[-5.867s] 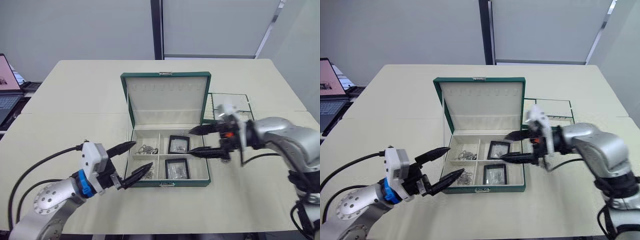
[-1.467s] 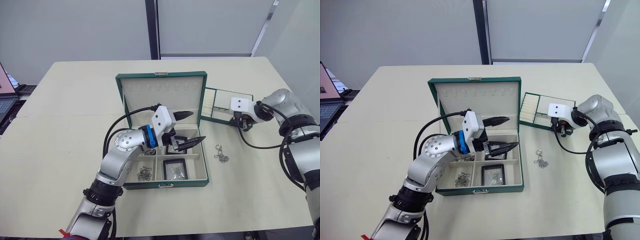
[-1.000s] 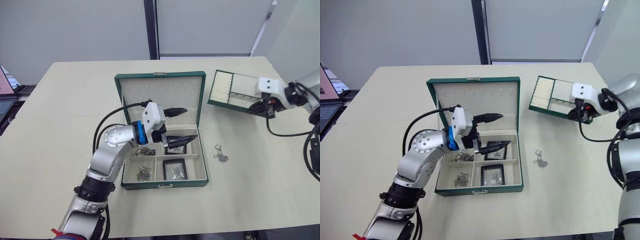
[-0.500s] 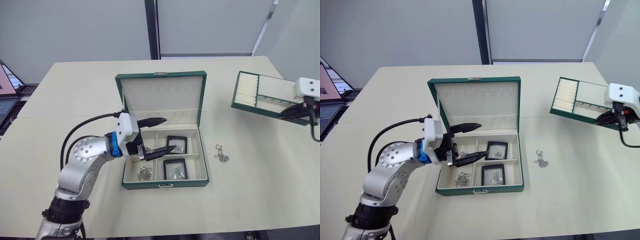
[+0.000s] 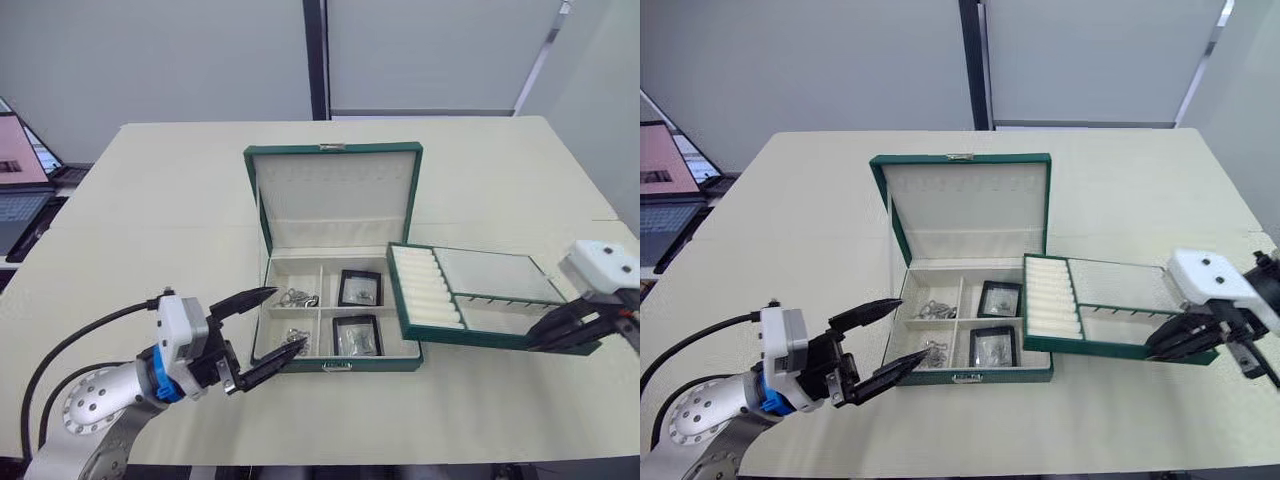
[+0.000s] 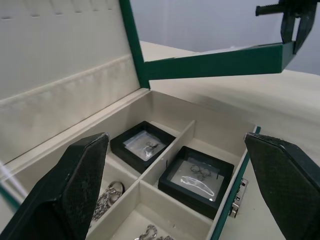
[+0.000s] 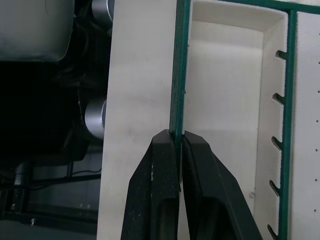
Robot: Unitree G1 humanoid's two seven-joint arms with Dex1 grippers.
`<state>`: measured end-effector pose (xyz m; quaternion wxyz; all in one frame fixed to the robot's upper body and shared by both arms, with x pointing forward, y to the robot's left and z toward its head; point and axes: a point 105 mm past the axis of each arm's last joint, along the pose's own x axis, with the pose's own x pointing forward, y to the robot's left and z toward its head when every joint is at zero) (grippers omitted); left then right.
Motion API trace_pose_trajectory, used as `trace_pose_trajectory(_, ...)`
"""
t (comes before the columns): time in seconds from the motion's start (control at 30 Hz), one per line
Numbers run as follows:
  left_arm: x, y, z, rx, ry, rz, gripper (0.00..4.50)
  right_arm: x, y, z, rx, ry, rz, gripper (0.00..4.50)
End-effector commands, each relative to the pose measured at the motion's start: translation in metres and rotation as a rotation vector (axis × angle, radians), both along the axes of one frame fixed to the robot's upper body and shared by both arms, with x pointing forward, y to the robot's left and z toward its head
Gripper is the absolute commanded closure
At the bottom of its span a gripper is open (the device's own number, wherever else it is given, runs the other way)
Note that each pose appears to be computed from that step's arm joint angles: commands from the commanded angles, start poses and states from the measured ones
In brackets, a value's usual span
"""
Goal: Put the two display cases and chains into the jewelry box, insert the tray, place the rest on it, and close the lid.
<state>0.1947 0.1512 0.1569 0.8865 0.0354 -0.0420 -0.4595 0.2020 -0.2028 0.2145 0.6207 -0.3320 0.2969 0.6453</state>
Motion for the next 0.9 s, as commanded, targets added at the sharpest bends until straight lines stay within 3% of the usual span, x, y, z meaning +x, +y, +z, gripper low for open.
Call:
trace_pose_trajectory(0.03,-0.015,-0.004,0.009,-0.024,-0.051,0.029,0.00,-0.005,0.017,0.016,0.021,-0.097,0.043,4.49)
trace_pose_trajectory(0.37,-0.034,-0.003,-0.008,-0.017,-0.004,0.108,0.00,-0.008,0.056,0.014,0.113,-0.073,0.085,4.49)
trace_pose_trajectory(0.67,-0.028,0.003,-0.016,-0.019,-0.010,0.174,0.00,0.023,0.106,0.004,0.109,-0.060,0.059,4.49)
trace_pose_trajectory(0.9,-0.028,0.008,-0.019,-0.016,-0.011,0.219,0.00,0.029,0.131,-0.003,0.063,-0.025,0.056,4.49)
